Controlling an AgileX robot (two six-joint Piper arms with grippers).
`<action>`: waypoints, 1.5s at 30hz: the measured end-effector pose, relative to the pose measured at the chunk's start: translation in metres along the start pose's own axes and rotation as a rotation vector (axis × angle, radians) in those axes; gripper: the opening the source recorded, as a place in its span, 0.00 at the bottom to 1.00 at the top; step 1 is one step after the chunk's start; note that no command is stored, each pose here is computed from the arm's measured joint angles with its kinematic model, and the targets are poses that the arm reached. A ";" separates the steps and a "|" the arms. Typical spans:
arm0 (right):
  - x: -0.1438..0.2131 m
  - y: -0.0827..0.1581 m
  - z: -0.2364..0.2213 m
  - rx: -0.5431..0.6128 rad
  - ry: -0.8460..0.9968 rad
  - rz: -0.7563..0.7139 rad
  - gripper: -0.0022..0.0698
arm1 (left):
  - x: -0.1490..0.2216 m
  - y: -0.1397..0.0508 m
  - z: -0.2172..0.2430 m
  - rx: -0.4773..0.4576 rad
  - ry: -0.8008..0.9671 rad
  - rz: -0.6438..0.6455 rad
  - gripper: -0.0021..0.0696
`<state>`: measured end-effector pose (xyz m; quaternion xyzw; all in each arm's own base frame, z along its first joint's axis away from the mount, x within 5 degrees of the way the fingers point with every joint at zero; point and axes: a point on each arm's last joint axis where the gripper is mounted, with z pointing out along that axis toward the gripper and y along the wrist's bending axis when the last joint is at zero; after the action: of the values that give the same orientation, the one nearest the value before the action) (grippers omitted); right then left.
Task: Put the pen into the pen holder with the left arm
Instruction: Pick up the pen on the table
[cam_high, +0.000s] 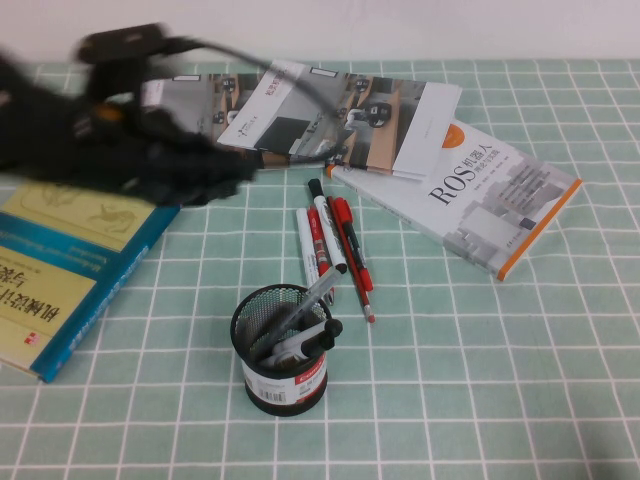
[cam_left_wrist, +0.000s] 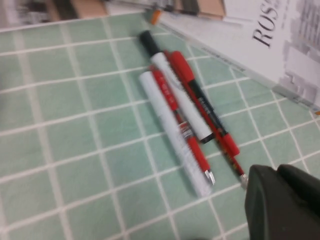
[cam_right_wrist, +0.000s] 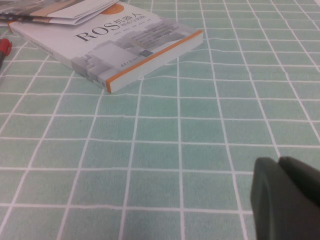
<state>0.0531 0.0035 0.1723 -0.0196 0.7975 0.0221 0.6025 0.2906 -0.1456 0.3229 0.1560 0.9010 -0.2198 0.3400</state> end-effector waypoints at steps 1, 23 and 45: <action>0.000 0.000 0.000 0.000 0.000 0.000 0.00 | -0.007 -0.002 0.009 0.001 0.021 0.005 0.02; 0.000 0.000 0.000 0.000 0.000 0.000 0.00 | -0.025 -0.023 0.143 -0.242 0.361 0.013 0.03; 0.000 0.000 0.000 0.000 0.000 0.000 0.00 | -0.019 -0.016 0.192 -0.274 0.377 -0.111 0.47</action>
<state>0.0531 0.0035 0.1723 -0.0196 0.7975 0.0221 0.6025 0.4021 -0.2578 0.2117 0.0971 0.9771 -0.0810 0.1712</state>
